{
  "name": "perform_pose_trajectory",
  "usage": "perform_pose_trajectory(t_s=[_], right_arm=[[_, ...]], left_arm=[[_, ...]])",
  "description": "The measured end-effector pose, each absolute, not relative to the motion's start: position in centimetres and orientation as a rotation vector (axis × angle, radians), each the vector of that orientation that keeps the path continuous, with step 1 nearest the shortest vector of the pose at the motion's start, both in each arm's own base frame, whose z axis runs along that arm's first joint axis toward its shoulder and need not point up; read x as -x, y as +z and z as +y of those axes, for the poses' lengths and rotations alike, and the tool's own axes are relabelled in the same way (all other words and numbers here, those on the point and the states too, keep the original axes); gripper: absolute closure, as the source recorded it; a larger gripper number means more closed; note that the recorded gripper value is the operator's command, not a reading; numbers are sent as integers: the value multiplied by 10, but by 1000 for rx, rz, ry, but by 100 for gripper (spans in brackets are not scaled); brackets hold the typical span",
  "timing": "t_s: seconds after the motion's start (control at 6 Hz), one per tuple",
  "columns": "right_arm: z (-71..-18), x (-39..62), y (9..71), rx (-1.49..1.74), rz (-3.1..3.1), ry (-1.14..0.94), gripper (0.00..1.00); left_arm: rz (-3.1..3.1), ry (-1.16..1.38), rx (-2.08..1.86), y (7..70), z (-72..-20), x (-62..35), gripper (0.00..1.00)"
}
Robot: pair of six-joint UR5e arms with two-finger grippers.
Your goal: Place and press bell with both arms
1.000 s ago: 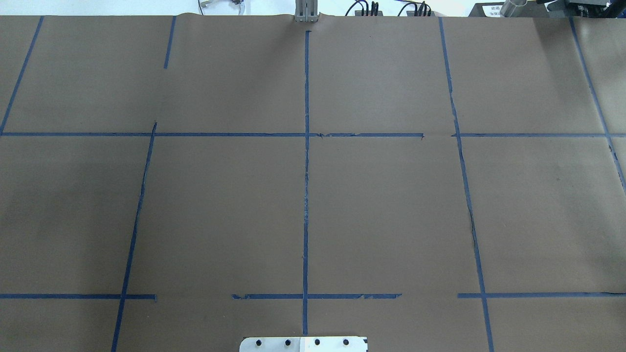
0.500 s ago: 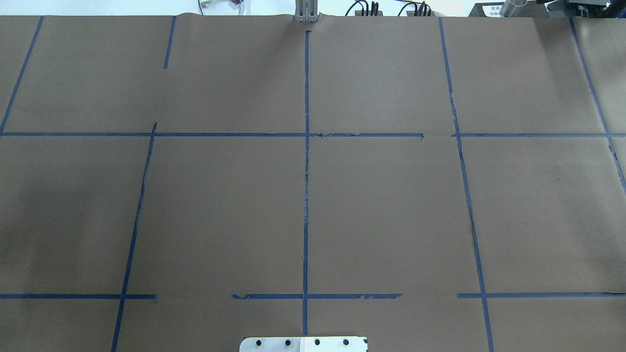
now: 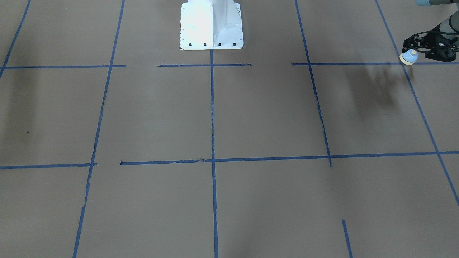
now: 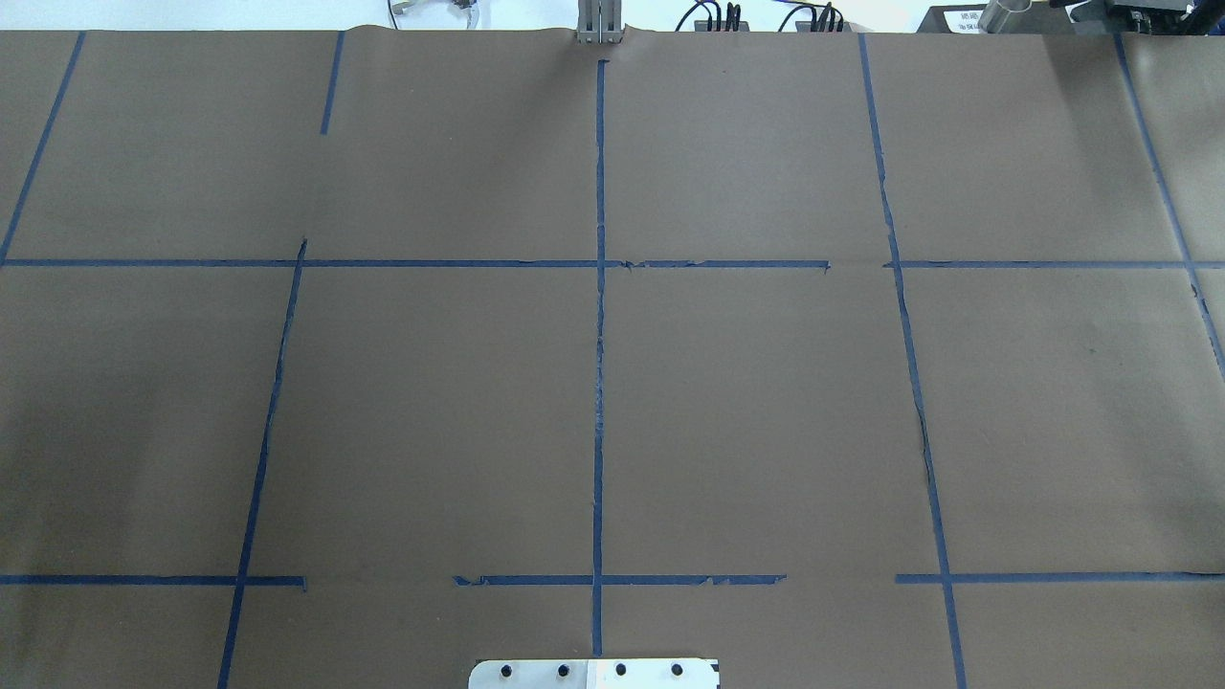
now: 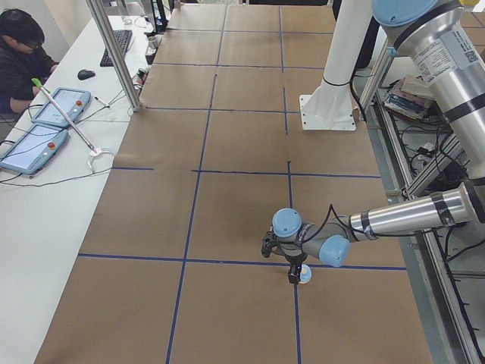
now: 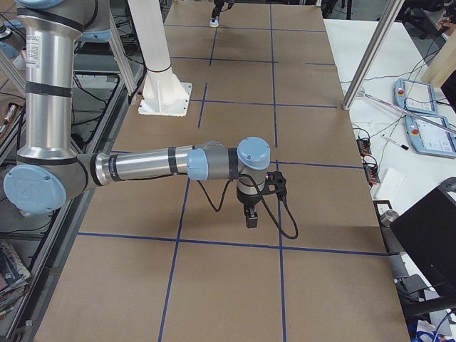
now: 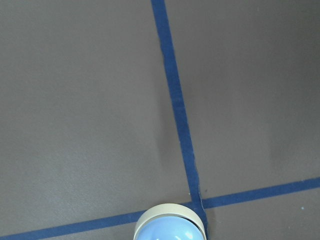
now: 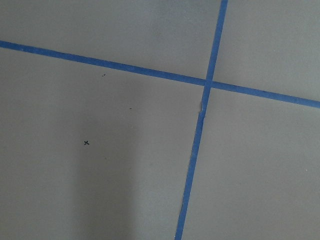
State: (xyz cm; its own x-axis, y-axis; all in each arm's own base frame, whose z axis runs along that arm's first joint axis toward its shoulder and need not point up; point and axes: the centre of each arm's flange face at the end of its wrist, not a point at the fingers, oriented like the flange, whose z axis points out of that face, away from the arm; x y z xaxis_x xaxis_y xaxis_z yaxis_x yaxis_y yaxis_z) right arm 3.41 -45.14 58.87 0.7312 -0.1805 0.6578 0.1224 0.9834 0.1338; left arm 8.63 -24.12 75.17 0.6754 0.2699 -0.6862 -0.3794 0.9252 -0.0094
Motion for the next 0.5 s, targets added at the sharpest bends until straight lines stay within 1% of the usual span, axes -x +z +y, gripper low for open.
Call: perform_pose_trajectory(t_s=[0.5], right_arm=[[-451, -34, 585, -89, -732, -167, 0]], left_arm=[[732, 421, 195, 767, -241, -106, 0]])
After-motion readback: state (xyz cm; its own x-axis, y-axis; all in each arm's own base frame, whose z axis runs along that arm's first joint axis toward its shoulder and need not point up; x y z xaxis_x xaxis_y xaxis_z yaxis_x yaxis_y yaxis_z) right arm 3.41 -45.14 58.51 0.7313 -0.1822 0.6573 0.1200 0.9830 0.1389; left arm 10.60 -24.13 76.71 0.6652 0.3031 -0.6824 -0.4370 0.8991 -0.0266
